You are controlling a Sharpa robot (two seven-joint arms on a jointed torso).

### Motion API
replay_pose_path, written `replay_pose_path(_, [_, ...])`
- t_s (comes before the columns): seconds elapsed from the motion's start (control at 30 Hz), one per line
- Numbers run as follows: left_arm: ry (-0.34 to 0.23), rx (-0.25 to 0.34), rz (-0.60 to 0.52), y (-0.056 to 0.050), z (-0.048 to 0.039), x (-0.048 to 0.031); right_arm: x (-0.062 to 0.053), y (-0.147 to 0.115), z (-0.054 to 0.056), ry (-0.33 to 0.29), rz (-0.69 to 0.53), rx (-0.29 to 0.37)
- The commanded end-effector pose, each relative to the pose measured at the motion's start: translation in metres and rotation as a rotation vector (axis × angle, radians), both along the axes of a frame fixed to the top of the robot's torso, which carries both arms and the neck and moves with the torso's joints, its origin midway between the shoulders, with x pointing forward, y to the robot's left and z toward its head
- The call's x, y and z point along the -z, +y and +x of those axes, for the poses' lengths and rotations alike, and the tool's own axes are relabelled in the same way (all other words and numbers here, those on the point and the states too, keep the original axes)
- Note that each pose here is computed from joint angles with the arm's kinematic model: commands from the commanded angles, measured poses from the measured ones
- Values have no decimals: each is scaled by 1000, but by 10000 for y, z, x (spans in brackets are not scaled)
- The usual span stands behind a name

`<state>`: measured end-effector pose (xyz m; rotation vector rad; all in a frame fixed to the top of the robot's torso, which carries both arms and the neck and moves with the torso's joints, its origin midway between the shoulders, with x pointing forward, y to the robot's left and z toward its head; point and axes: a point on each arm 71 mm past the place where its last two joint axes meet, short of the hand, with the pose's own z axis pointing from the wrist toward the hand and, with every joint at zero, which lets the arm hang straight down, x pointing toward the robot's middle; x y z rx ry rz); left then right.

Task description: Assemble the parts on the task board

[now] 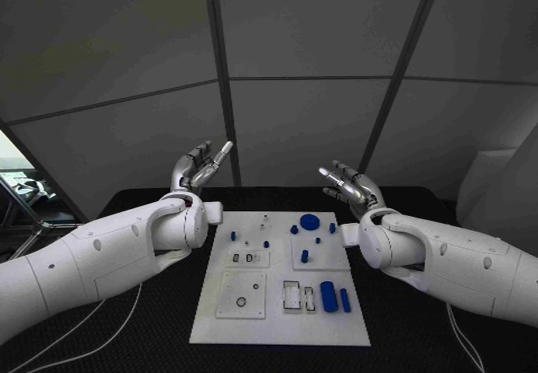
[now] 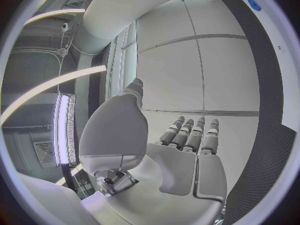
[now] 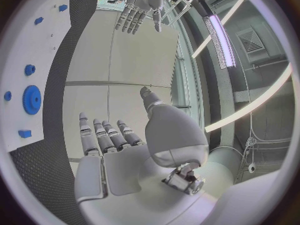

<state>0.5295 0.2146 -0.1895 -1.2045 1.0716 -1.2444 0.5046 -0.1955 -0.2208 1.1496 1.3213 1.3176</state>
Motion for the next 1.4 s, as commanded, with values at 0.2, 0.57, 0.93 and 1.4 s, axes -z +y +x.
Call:
replay_pose_path(0.2, [-42, 49, -39, -28, 31, -51, 4, 123, 89, 31, -58, -245])
replay_pose_path(0.57, [-59, 89, -23, 270, -82, -116, -433, -51, 284, -357, -572, -232])
replay_pose_path(0.93, [-68, 172, 15, 278, -221, -188, -692, -4, 343, -466, -847, -273])
replay_pose_path(1.4, [-61, 265, -6, 129, -482, -304, -767, 281, 189, -532, -1345, -399])
